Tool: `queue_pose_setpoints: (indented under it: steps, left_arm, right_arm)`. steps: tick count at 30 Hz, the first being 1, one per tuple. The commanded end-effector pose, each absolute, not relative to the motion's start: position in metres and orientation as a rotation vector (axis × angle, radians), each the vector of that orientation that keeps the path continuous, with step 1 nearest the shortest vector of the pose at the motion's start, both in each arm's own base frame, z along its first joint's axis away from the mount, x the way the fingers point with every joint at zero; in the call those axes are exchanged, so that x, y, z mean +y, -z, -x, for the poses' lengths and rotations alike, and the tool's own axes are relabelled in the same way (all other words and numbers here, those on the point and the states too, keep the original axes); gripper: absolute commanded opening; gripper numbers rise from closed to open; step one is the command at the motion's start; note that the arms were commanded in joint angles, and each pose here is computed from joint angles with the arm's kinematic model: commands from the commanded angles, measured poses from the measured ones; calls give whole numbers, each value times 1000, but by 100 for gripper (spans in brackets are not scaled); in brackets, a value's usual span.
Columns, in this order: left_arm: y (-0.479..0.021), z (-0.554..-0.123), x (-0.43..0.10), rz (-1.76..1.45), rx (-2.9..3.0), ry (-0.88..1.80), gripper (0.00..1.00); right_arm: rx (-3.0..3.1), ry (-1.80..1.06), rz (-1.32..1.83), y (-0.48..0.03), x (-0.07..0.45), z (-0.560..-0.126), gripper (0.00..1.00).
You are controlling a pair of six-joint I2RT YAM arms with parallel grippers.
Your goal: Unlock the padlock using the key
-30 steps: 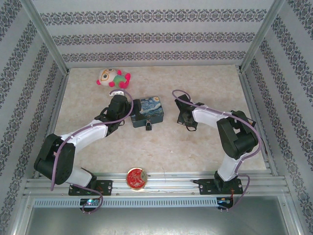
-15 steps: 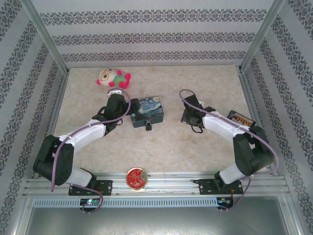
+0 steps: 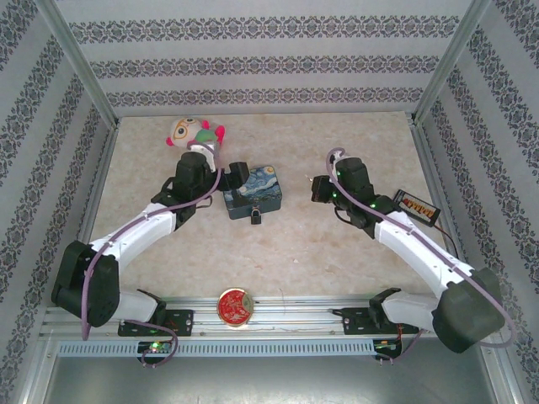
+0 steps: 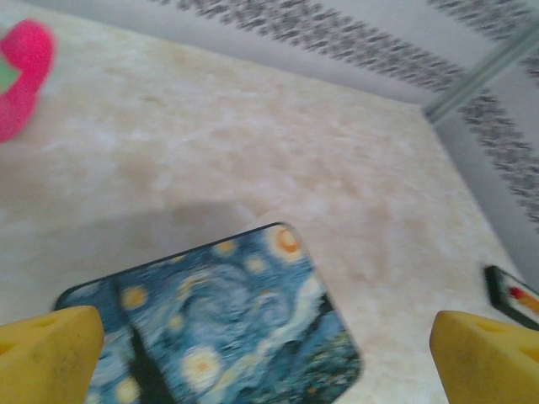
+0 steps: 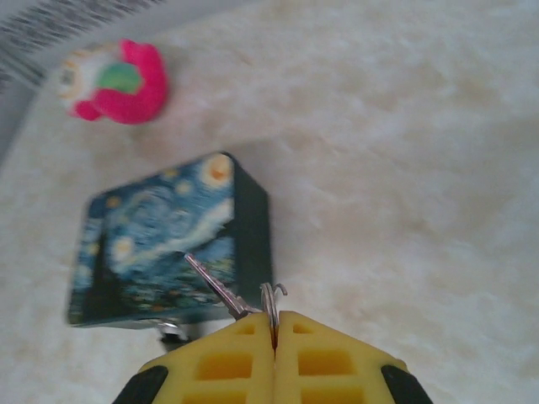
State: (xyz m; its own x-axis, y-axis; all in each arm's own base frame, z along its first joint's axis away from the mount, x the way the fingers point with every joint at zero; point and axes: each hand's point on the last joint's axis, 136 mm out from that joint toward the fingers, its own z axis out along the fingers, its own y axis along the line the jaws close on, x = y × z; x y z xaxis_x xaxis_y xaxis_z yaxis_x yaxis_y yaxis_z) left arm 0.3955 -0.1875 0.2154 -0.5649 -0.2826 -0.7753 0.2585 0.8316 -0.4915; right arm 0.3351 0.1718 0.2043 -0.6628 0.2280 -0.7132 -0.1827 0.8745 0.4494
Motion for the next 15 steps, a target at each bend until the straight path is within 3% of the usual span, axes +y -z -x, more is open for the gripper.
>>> queue_pose_setpoints:
  steps: [1,8,15]
  left_arm:
    - [-254,-391,-214,-132,1973,886,99]
    - [-282,-367,-260,-368,1900,1172,100]
    - [-284,-341,-292,-583,1883,1287,84]
  right_arm:
    - [2091,-765,106,-231,197,-328,0]
    - [2018,-870,121,-250,212,-326,0]
    - [2010,-950,151,-252,226,-324,0]
